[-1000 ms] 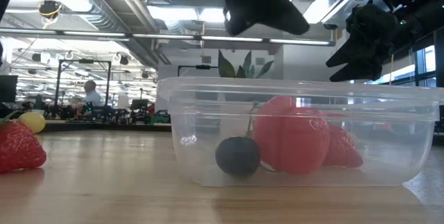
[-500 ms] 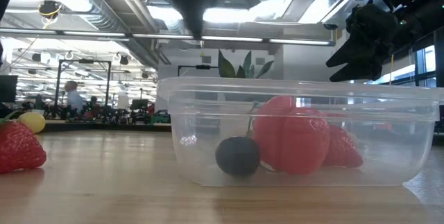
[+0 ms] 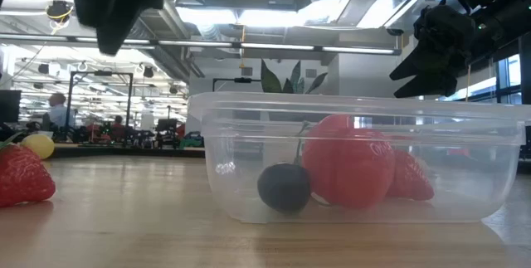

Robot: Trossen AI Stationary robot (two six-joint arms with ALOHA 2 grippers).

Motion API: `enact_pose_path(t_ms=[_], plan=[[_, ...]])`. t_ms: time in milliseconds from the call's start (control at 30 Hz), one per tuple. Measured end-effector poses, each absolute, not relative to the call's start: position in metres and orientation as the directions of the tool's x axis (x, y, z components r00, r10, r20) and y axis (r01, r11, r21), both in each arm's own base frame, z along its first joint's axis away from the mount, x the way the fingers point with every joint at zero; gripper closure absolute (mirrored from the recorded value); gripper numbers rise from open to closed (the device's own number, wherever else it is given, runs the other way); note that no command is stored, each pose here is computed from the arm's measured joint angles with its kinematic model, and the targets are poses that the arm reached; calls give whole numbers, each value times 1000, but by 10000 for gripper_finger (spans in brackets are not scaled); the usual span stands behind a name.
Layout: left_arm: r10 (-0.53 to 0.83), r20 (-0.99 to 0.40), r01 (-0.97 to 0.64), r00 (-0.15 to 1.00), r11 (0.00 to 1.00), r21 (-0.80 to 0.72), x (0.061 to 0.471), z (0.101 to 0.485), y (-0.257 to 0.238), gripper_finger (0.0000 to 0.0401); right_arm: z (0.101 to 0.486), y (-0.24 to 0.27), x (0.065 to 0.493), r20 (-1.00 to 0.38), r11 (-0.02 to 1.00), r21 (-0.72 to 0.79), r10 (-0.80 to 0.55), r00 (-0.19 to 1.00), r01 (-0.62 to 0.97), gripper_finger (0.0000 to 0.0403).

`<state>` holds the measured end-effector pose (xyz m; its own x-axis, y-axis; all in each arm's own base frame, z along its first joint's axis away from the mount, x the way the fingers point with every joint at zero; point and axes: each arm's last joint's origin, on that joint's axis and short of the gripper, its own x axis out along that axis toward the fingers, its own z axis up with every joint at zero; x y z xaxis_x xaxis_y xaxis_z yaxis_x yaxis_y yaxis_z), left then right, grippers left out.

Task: Pick and placing Produce into tupperware
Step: Put the red strawberry in the bin

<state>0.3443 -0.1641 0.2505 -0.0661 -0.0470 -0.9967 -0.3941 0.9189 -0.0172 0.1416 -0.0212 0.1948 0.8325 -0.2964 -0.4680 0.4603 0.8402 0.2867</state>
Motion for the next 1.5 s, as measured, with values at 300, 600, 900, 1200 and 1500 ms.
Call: enact_pose_path(t_ms=[300,600,900,1200,1500], plan=[[-50,-996,-418,-69,908,-16,334,210,-180,154,195,-21,142,-468,827,311,-296,833,469,91],[-79,-997,-509,-15,859,-61,331,191,-192,166,195,-21,142,-468,827,311,-296,833,469,91],[-78,-997,-556,7,828,-69,330,190,-196,172,195,-21,142,-468,827,311,-296,833,468,91],[-65,-998,-579,2,814,-54,331,186,-196,172,195,-21,142,-468,829,308,-296,833,468,91],[-70,-996,-590,-47,807,-29,334,170,-199,172,195,-21,142,-468,830,305,-296,833,467,91]])
